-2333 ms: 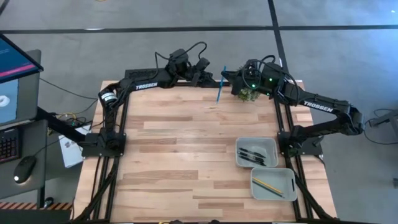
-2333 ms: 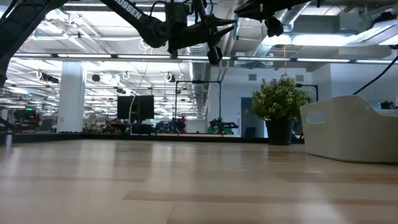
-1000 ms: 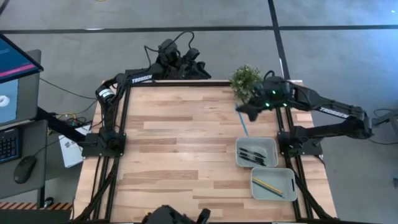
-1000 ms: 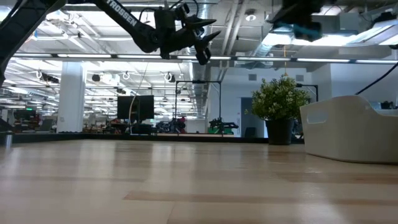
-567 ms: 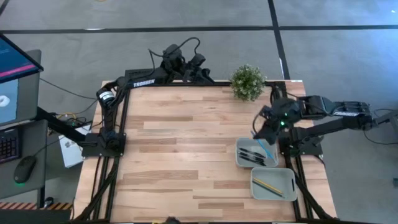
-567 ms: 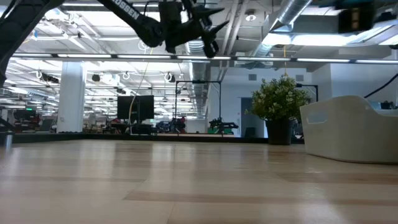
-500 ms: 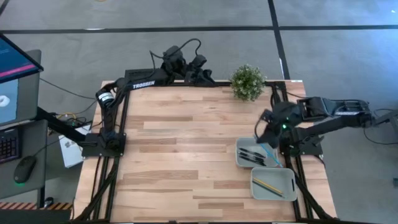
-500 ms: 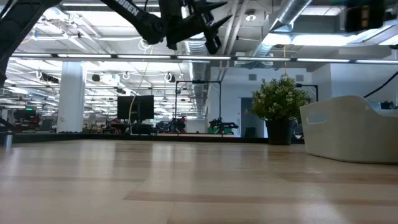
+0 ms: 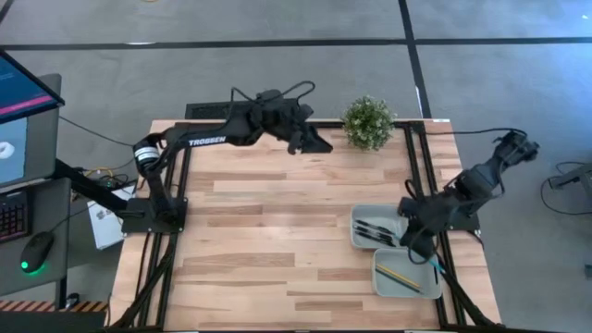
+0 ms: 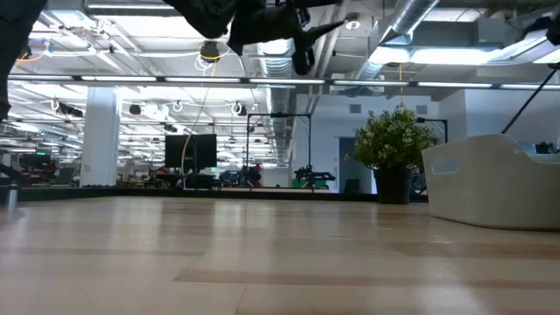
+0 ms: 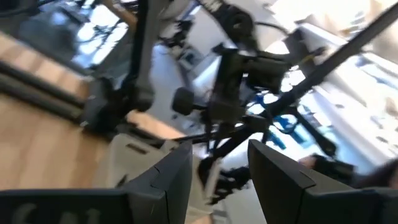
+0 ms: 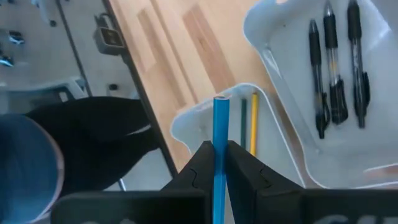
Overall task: Sort pens & pencils
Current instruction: Put the blue pencil into the bottom gray bin
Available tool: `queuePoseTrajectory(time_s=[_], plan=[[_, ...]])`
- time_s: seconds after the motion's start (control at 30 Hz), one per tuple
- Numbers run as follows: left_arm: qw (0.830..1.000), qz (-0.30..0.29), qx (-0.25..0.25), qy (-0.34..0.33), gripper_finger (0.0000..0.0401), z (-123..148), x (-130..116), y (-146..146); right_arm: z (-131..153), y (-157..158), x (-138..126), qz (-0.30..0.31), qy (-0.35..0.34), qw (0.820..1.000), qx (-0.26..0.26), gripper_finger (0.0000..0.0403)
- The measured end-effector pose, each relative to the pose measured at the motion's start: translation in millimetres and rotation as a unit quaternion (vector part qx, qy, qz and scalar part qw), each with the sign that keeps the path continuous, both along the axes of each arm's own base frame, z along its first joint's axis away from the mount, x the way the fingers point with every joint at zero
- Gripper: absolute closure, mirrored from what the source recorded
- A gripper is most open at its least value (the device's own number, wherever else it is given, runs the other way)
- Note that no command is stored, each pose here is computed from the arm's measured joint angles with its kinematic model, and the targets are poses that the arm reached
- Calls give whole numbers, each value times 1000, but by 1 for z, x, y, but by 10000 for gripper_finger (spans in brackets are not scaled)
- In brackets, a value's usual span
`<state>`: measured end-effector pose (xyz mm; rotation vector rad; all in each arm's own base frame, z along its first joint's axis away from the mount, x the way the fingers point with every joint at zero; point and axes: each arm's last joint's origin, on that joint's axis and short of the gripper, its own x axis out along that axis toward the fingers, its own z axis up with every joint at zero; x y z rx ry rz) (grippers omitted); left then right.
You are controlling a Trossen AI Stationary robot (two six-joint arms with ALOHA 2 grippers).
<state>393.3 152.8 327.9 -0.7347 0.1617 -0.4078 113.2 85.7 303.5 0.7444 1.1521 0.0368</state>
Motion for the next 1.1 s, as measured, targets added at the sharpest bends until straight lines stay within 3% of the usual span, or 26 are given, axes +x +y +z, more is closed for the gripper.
queuePoseTrajectory(time_s=[0.3,0.7,1.1], plan=[[995,55,78,35,255,11,-5,-37,-30,14,-2,13,9,1000,-5,359],[989,62,101,90,255,12,-8,-71,-70,26,10,56,-3,998,-27,359],[986,55,109,111,255,8,-7,-86,-98,43,25,127,57,988,-64,359]])
